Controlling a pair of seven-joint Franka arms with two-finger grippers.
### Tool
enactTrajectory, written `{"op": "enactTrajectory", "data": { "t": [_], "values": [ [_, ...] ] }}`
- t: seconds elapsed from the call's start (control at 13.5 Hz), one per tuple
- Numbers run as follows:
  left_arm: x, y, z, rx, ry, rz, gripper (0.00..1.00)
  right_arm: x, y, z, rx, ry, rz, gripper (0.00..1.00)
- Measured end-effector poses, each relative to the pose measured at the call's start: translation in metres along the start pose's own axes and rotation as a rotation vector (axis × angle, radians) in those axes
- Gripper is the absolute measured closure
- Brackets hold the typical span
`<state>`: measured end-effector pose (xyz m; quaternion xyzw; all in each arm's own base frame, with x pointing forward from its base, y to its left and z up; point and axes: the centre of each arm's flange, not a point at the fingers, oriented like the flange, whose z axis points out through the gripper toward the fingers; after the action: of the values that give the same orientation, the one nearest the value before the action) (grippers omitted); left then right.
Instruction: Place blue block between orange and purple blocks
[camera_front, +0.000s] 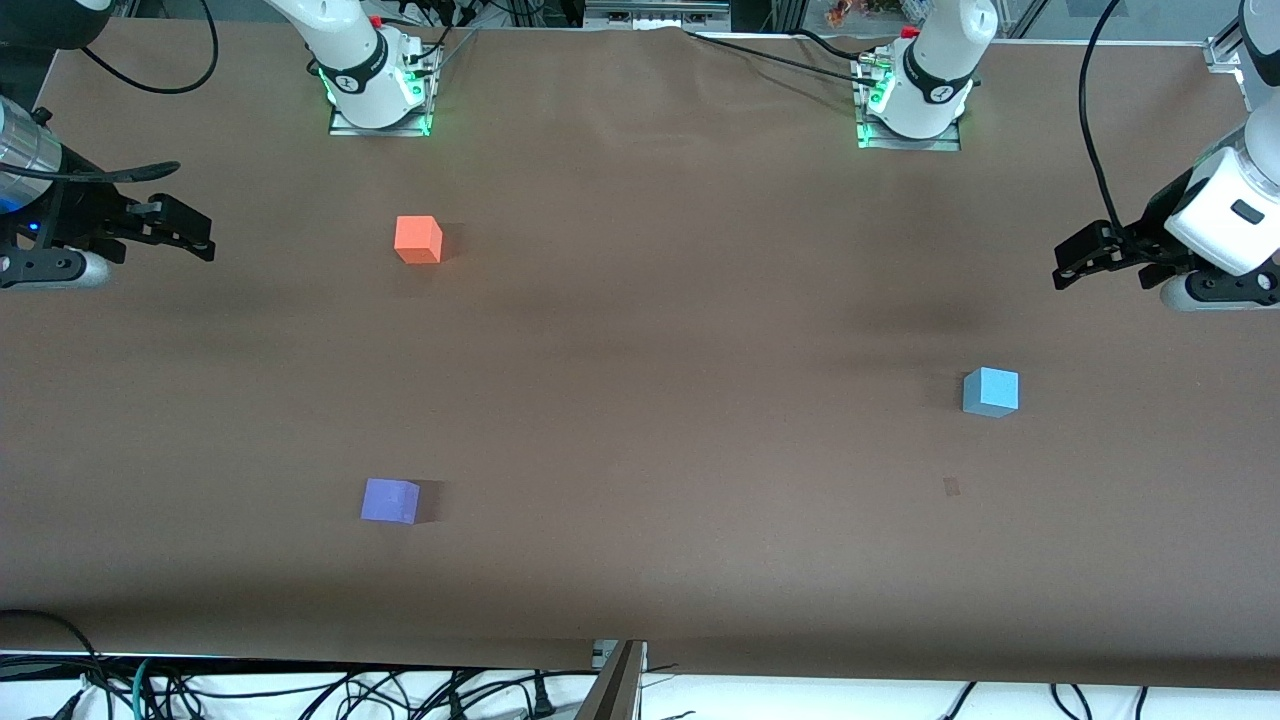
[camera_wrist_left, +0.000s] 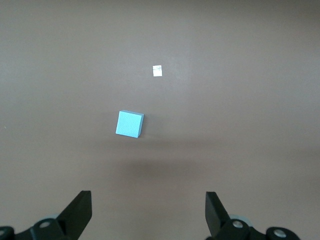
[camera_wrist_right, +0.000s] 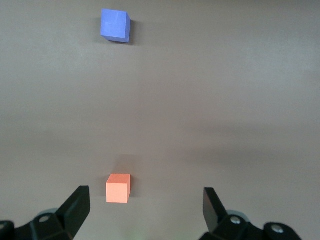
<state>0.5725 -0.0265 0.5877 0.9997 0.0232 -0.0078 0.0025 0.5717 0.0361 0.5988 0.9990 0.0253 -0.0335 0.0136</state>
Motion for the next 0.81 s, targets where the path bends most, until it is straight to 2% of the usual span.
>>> {"op": "enactTrajectory", "data": {
  "t": [0.81],
  "values": [
    [-0.007,0.014,0.001,0.001,-0.009,-0.017,0.00,0.001,0.000,0.000,0.000,0.006,0.000,0.00]
  ]
}}
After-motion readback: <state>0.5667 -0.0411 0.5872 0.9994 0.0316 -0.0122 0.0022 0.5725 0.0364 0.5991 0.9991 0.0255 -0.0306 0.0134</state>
